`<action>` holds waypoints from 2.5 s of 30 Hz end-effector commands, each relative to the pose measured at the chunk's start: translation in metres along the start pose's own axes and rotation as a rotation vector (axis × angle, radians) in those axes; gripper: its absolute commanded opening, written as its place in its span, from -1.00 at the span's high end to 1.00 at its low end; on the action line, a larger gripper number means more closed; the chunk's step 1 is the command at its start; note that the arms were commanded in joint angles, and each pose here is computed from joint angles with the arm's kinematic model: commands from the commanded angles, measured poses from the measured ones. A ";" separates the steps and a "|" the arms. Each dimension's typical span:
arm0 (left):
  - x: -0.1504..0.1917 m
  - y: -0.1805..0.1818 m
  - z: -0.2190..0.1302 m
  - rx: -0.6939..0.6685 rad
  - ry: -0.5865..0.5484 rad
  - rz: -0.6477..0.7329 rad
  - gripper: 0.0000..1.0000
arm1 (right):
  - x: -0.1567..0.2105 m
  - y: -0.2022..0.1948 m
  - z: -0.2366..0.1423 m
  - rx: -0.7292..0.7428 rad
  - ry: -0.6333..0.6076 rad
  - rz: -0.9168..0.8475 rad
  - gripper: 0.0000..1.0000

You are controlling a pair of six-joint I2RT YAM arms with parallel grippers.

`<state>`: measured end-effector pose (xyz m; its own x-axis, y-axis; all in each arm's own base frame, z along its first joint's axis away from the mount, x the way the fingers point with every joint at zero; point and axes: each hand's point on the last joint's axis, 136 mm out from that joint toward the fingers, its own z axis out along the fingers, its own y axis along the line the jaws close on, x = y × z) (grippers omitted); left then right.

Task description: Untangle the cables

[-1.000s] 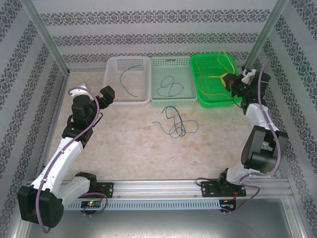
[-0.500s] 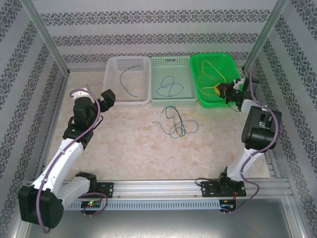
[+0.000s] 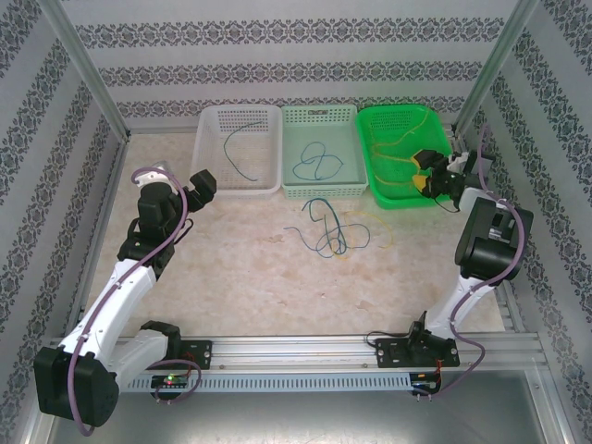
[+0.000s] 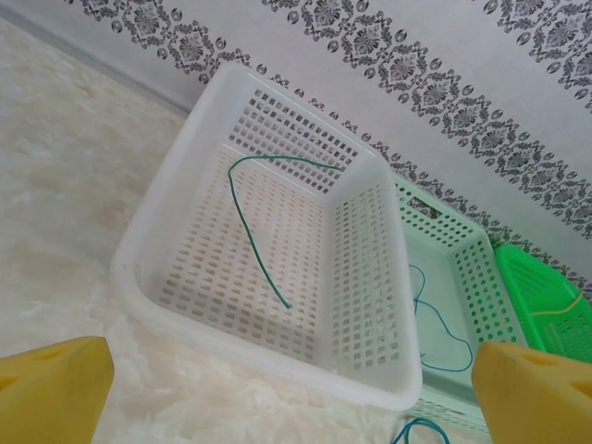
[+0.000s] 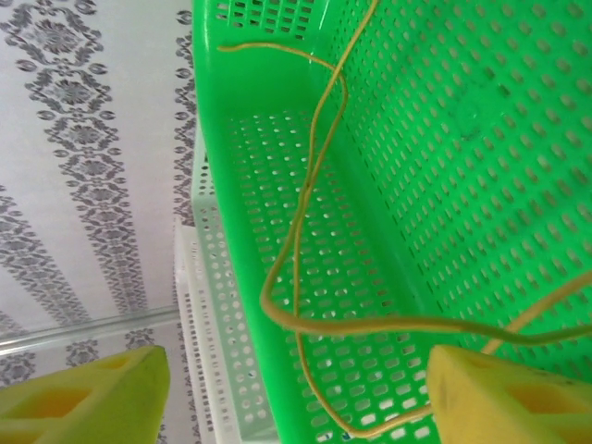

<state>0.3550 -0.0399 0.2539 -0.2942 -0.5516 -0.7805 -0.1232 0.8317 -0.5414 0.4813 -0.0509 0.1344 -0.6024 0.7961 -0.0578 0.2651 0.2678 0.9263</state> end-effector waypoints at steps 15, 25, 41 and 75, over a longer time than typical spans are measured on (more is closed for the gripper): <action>0.034 -0.014 0.010 0.077 0.132 -0.001 -0.99 | 0.080 0.082 -0.050 0.016 -0.007 -0.358 -0.55; 0.113 -0.085 0.011 0.231 0.348 0.233 -0.99 | 0.185 0.027 -0.053 0.210 0.156 -0.500 -0.37; 0.127 -0.080 0.012 0.216 0.380 0.226 -0.99 | 0.255 -0.058 -0.009 0.481 0.403 -0.685 -0.26; 0.138 -0.131 0.013 0.416 0.436 0.207 -0.99 | 0.324 0.118 -0.104 -0.047 0.408 -0.889 1.00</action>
<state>0.3382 -0.2075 0.1828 -0.6868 -0.2304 -0.6894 0.2436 0.8206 -0.5170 0.2534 0.1743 0.2282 -0.8148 0.0801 -0.5742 -0.3553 0.7138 0.6036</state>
